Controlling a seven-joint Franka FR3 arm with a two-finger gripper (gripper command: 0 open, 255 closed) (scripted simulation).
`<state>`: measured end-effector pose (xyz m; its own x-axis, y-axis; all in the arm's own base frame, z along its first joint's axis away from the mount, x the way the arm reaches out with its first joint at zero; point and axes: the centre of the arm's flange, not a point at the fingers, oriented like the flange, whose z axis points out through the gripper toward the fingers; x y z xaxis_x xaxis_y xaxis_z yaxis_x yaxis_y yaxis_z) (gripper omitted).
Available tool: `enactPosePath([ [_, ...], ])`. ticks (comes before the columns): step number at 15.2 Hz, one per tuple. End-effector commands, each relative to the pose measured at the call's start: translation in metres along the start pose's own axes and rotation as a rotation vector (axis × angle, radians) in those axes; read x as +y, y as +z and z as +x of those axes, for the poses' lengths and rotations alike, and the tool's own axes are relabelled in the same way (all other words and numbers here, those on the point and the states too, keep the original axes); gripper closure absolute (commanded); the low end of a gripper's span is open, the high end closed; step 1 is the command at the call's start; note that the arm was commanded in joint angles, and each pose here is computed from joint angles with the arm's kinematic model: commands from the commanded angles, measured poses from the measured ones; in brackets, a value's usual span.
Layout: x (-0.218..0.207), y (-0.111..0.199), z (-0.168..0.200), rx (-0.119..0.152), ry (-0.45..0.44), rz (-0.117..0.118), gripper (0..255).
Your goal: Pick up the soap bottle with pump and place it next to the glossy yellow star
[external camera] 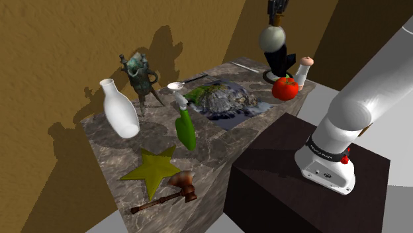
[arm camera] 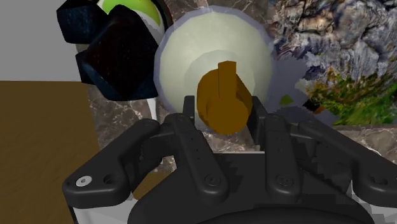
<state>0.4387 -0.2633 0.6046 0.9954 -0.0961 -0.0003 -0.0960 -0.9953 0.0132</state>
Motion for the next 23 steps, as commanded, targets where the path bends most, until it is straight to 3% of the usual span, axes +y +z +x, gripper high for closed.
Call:
enactPosePath([
  [1, 0.000, -0.011, -0.001, 0.000, 0.000, 0.000, 255],
  [3, 0.000, -0.018, -0.001, 0.000, 0.000, 0.000, 255],
  [23, -0.262, -0.023, 0.033, 0.000, 0.000, 0.000, 255],
])
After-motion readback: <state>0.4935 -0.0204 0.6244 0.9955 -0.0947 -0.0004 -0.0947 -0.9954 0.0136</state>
